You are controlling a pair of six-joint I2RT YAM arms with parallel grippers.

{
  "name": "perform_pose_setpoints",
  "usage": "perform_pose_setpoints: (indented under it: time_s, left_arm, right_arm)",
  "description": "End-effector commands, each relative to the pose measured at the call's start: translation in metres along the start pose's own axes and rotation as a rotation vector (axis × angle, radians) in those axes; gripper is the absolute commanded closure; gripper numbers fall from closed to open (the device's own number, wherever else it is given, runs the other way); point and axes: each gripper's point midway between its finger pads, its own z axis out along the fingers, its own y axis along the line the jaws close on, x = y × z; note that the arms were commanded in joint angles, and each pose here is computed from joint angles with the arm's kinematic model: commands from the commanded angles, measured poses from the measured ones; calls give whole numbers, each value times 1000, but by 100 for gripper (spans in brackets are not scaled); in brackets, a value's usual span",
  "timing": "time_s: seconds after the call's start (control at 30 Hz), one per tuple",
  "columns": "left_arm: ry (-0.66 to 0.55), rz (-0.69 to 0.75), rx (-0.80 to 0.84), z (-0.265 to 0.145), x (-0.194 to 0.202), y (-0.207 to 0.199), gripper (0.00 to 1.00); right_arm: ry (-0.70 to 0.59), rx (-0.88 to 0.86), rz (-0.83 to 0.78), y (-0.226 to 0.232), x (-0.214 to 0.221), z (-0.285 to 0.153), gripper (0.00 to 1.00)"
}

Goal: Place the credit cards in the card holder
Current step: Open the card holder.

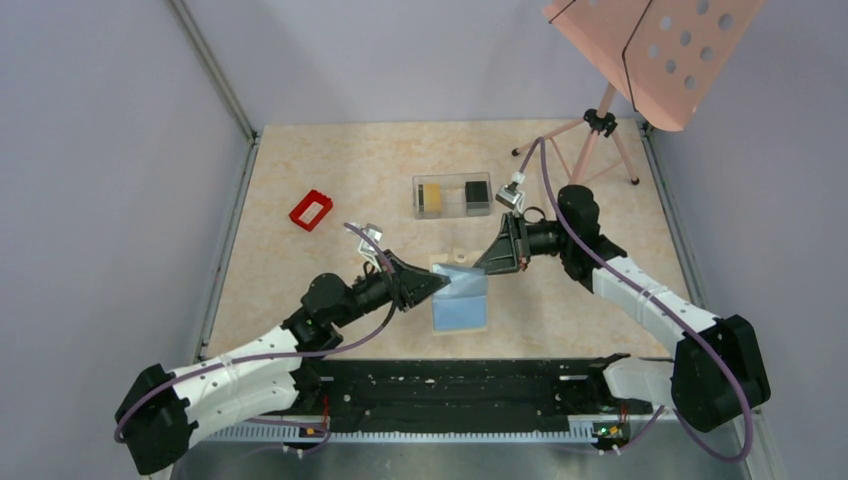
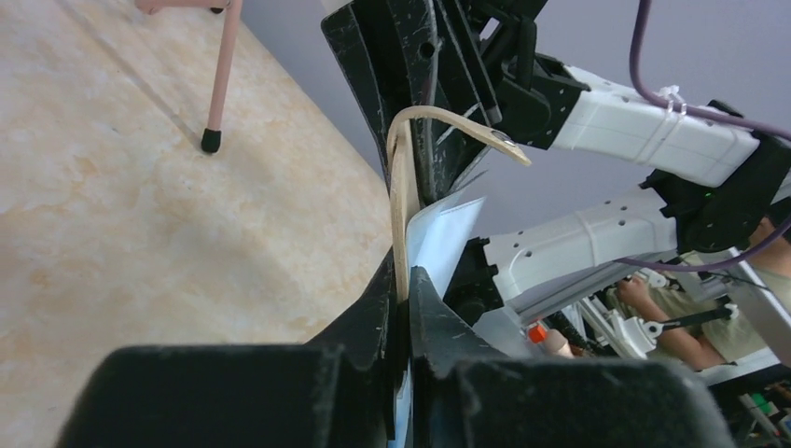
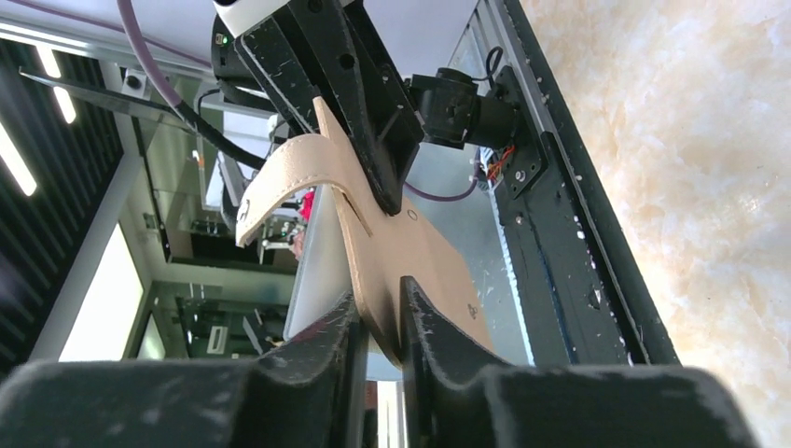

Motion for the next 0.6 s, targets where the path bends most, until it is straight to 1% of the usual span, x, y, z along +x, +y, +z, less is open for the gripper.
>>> perform_pose_setpoints:
  time_s: [0.0, 0.07, 0.2, 0.23, 0.37, 0.43, 0.57]
  left_arm:
    - [-42, 9, -28, 4, -18, -3, 98]
    - [-45, -4, -50, 3, -18, 1, 100]
    - [-34, -25, -120, 0, -18, 12, 100]
    - [-27, -31, -138, -1, -17, 15, 100]
    - [12, -52, -191, -5, -13, 22, 100]
    - [52, -65, -196, -4, -8, 23, 100]
    - [177, -98, -154, 3, 6, 15, 100]
  right_arm:
    - [-20, -15, -56, 8, -7, 0, 76]
    - [-26, -12, -66, 9, -9, 0, 64]
    - [-41, 24, -96, 7, -11, -1, 39]
    - [-42, 38, -104, 5, -11, -1, 35]
    - [-47, 65, -134, 4, -11, -3, 22]
    - [-44, 87, -141, 1, -9, -4, 18]
    - [-28, 148, -154, -13, -5, -6, 15]
